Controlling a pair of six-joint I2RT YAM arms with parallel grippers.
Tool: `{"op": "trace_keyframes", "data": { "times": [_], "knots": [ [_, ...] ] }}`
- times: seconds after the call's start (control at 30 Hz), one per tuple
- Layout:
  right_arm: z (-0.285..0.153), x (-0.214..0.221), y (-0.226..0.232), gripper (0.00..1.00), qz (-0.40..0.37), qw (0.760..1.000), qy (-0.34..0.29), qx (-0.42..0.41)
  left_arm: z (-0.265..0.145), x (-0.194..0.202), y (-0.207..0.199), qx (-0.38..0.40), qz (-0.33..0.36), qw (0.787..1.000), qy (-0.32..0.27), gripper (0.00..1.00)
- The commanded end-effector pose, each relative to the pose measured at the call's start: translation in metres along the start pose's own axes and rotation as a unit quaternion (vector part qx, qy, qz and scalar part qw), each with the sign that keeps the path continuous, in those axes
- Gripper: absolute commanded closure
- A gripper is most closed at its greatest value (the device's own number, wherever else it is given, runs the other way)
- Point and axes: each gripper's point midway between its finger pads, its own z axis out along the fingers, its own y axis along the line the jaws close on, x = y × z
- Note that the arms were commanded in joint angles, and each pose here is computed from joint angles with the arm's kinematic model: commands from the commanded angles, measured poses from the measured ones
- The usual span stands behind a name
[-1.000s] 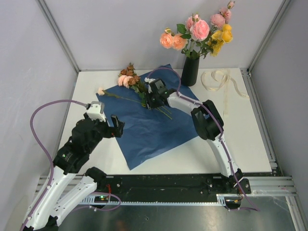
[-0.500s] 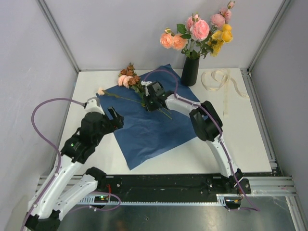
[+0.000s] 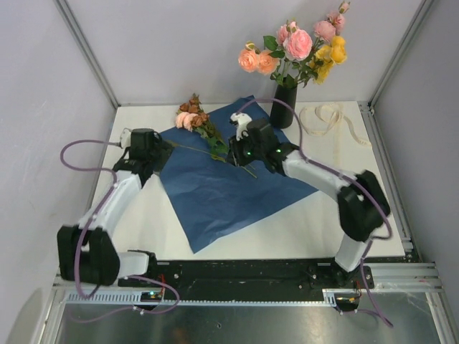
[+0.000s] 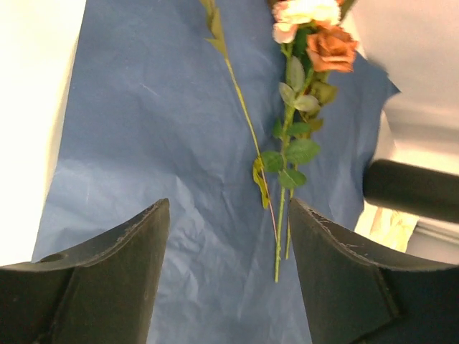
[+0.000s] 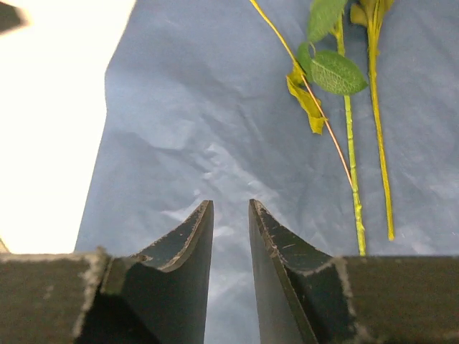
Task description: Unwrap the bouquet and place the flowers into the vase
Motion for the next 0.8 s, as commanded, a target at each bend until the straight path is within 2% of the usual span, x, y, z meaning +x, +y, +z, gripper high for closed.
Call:
{"op": "trace_keyframes", "data": {
  "times": [0.0, 0.13, 0.27, 0.4, 0.77],
  "knots": [
    [-0.06, -0.037, 0.027, 0.68, -0.015, 0.995, -0.095, -0.028, 0.046, -0.014, -0.023, 0.011, -0.08, 0.997, -0.013, 0.31],
    [-0.095, -0.034, 0.037, 0.67, -0.023, 0.992, -0.119, -0.029, 0.087, -0.007, -0.024, -0.001, -0.093, 0.996, 0.0, 0.37],
    [-0.121, -0.036, 0.042, 0.66, -0.03, 0.989, -0.141, -0.028, 0.117, -0.008, -0.023, -0.001, -0.094, 0.995, -0.014, 0.39],
    [-0.137, -0.037, 0.044, 0.66, -0.035, 0.987, -0.156, -0.026, 0.145, -0.002, -0.019, -0.002, -0.119, 0.993, 0.0, 0.43],
    [-0.16, -0.037, 0.042, 0.66, -0.044, 0.983, -0.18, -0.013, 0.196, 0.004, -0.014, -0.019, -0.125, 0.992, -0.001, 0.46]
  ]
}}
